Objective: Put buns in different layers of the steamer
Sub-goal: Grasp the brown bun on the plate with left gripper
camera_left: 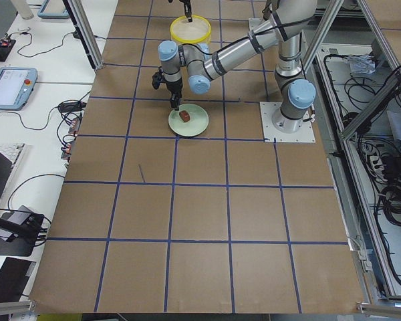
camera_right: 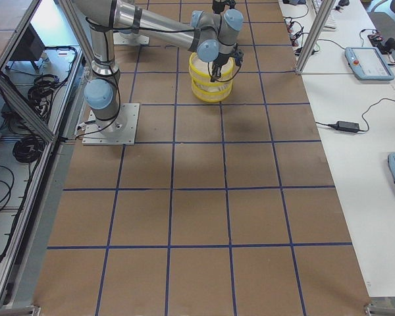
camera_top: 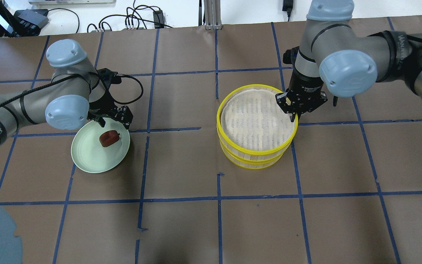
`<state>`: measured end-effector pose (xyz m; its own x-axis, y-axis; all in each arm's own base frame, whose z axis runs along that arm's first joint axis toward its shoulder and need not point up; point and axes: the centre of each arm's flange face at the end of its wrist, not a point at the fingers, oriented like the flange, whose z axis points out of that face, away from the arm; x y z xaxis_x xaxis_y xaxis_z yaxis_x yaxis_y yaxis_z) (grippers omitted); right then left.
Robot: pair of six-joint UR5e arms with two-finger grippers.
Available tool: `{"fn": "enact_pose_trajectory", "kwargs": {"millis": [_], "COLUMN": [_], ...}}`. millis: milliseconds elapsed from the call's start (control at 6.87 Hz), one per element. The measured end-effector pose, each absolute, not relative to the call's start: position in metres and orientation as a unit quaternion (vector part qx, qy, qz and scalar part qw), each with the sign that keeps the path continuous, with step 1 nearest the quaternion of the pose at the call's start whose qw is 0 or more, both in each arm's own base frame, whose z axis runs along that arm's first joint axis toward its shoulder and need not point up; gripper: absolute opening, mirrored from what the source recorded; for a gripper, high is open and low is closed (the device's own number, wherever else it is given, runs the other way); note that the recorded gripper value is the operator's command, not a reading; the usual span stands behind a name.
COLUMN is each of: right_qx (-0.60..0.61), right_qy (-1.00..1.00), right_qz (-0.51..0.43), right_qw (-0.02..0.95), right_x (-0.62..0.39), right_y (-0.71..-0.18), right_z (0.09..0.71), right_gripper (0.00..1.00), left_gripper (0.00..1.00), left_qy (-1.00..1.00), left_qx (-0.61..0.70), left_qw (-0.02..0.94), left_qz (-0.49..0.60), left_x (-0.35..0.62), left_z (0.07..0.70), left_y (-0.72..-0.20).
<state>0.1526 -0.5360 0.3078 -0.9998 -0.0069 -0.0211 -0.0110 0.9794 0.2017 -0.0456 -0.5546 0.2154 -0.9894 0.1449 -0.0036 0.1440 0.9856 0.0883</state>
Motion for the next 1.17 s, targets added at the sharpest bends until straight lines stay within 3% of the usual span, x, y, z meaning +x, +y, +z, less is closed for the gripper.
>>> {"fn": "enact_pose_trajectory", "kwargs": {"millis": [291,583,728,1165], "right_qx": [-0.004,-0.006,-0.006,-0.008], "right_qy": [0.994,0.995,0.995,0.997], "right_qz": [0.108,0.1,0.096,0.075], "right_qw": [0.015,0.01,0.009,0.008], "right_x": [0.154,0.153,0.153,0.152], "right_y": [-0.537,-0.542,-0.544,-0.549], "right_z": [0.297,0.292,0.292,0.289], "right_gripper": [0.15,0.15,0.15,0.15], "left_gripper": [0.8,0.37,0.26,0.22], "left_qy": [0.996,0.996,0.995,0.996], "left_qx": [0.074,0.067,0.067,0.062], "left_qw": [0.002,-0.002,-0.002,0.004], "left_qz": [0.052,0.065,0.068,0.06], "left_x": [-0.034,-0.027,-0.026,-0.024], "left_z": [0.202,0.19,0.187,0.199], "left_y": [-0.546,-0.54,-0.539,-0.541]}}
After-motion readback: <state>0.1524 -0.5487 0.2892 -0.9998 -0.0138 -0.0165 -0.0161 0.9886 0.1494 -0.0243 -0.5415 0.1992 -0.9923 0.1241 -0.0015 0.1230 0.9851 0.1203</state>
